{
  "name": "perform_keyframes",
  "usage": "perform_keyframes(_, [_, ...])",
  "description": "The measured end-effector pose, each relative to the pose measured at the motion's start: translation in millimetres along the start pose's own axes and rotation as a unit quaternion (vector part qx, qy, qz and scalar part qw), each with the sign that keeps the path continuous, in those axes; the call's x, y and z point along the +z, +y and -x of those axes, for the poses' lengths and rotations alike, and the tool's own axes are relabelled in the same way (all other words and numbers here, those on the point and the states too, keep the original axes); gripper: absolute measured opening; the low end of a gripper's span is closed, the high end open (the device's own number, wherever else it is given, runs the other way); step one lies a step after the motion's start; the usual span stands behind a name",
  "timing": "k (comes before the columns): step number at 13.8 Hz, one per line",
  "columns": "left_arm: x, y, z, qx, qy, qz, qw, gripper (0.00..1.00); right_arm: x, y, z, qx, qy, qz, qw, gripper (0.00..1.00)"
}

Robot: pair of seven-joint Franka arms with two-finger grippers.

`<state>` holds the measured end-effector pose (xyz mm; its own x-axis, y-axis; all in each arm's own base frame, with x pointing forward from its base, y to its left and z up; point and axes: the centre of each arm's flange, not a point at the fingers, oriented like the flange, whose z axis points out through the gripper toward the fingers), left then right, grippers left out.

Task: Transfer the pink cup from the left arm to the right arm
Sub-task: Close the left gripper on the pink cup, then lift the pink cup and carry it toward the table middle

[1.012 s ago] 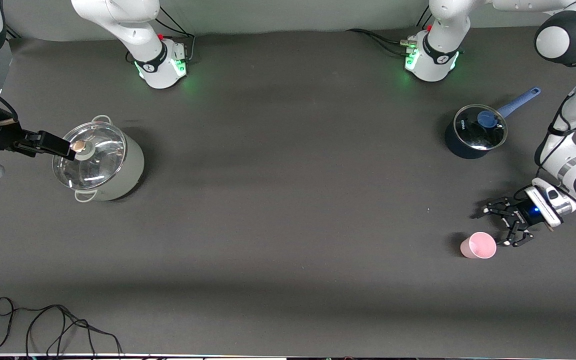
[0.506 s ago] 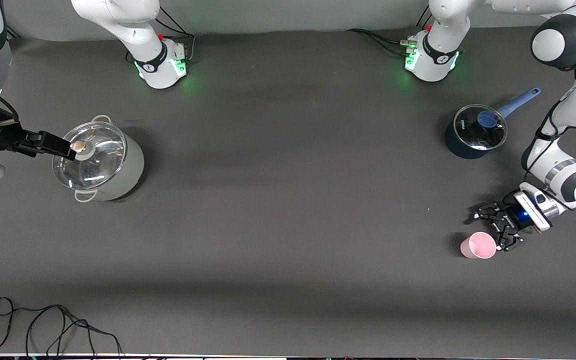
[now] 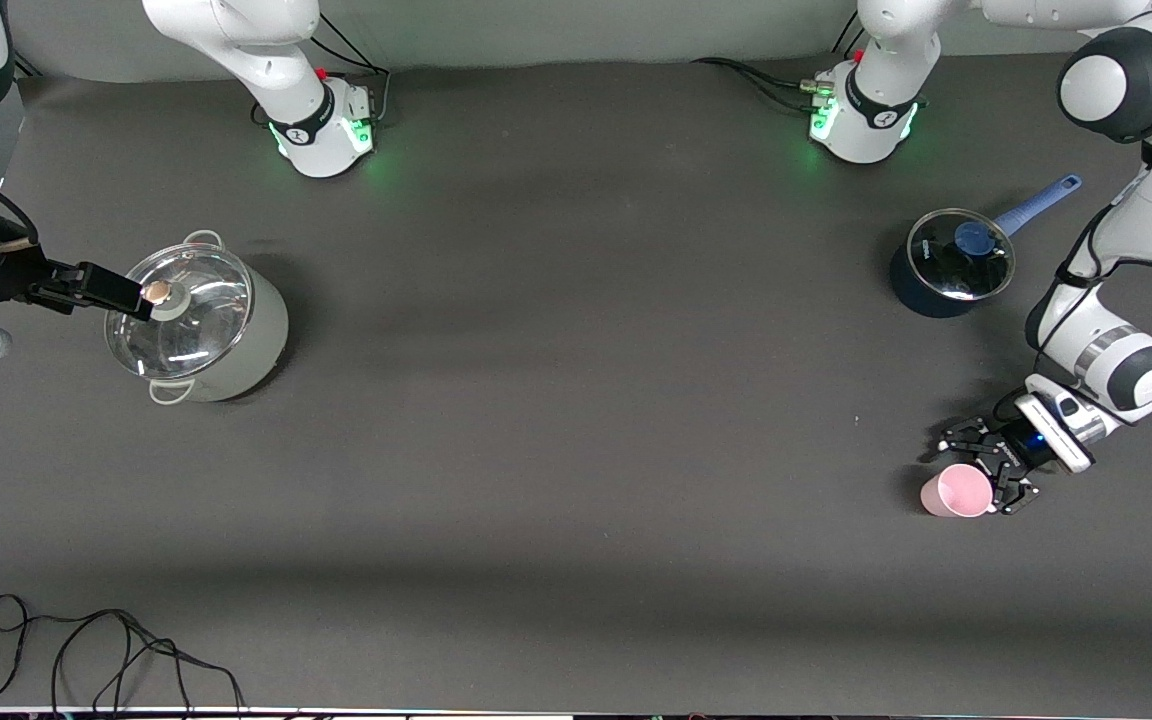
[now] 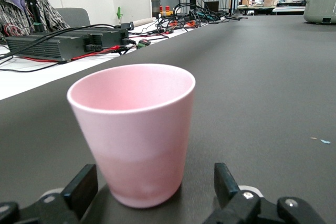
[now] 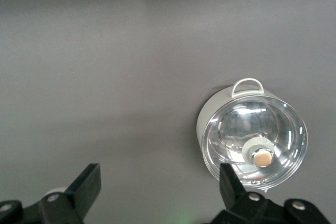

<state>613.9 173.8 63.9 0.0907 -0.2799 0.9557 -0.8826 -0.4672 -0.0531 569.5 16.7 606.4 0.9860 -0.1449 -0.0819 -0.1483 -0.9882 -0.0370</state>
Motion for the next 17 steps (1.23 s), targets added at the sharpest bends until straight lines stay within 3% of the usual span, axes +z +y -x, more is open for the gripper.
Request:
perform_keyframes(1, [2, 0, -1, 0.0, 0.0, 0.0, 1.0, 0.96, 0, 0, 0, 0.0, 0.0, 0.0, 1.0, 1.0])
perform_keyframes(4, [2, 0, -1, -0.001, 0.0, 0.0, 1.0, 0.65, 0, 0, 0, 0.0, 0.0, 0.0, 1.0, 1.0])
perform_keyframes(11, [13, -4, -11, -0.033, 0.001, 0.002, 0.999, 0.64, 0, 0, 0, 0.0, 0.0, 0.0, 1.0, 1.0])
perform_keyframes(14, [42, -10, -51, -0.047, 0.003, -0.001, 0.999, 0.64, 0, 0, 0, 0.0, 0.0, 0.0, 1.0, 1.0])
perform_keyframes(17, [98, 9, -116, -0.054, 0.011, -0.008, 0.998, 0.64, 0, 0, 0, 0.0, 0.0, 0.0, 1.0, 1.0])
